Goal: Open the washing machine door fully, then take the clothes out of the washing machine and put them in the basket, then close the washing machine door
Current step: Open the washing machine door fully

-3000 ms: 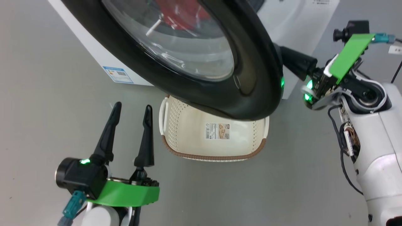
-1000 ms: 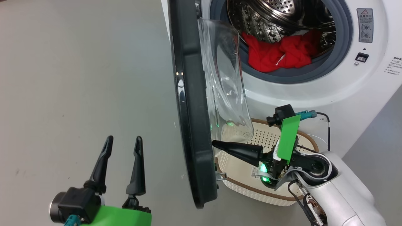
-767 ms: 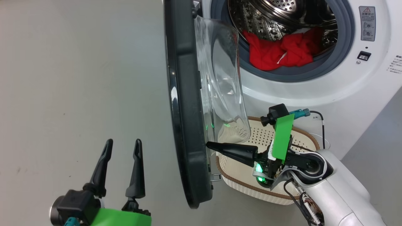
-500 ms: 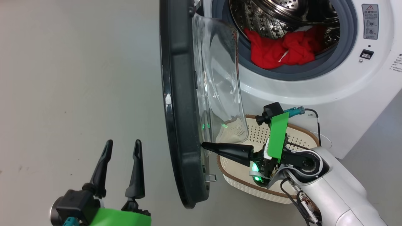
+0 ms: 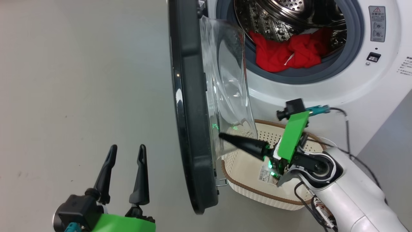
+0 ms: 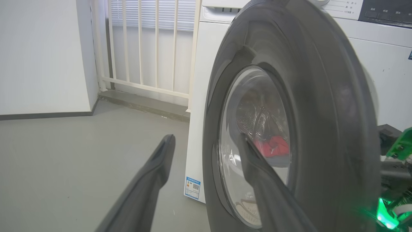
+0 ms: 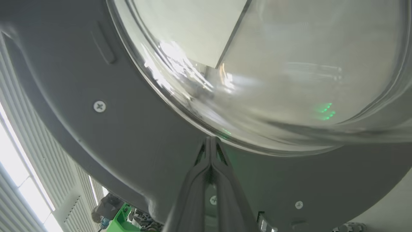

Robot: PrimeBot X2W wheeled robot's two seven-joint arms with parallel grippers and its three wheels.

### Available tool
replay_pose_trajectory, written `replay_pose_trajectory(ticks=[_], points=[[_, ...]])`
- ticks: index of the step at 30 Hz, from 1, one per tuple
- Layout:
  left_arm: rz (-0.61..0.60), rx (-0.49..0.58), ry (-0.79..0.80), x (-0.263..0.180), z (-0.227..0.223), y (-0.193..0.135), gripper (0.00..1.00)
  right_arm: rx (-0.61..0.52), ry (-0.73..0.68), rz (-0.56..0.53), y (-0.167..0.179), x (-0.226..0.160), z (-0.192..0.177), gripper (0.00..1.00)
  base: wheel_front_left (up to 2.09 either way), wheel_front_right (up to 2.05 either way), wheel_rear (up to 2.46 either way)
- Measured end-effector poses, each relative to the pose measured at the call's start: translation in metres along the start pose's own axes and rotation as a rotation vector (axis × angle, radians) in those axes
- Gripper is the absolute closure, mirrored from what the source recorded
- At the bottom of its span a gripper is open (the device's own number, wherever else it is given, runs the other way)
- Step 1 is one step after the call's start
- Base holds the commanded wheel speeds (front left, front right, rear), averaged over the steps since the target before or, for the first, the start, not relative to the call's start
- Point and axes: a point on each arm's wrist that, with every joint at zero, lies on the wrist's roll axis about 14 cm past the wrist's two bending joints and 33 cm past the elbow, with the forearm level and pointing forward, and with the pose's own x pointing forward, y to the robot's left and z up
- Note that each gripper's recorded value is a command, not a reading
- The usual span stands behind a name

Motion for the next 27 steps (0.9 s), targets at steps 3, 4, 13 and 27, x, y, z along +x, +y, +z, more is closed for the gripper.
replay_pose_trajectory(ticks=[3, 4, 13, 27], points=[[-0.003, -0.003, 0.004, -0.001, -0.001, -0.001, 0.0, -0.087, -0.082, -0.038, -0.001, -0.004, 0.014, 0.84, 0.0, 0.0, 0.0], [-0.004, -0.006, 0.005, -0.001, -0.002, -0.001, 0.0, -0.131, -0.113, -0.055, -0.001, -0.006, 0.019, 0.65, 0.0, 0.0, 0.0], [-0.002, -0.012, 0.019, -0.009, -0.007, 0.002, 0.0, -0.605, -0.374, -0.196, 0.0, -0.03, 0.049, 0.0, 0.0, 0.0, 0.0], [-0.003, -0.016, -0.027, -0.014, 0.001, 0.006, 0.0, -1.198, -0.68, -0.349, 0.008, -0.068, 0.078, 0.0, 0.0, 0.0, 0.0]])
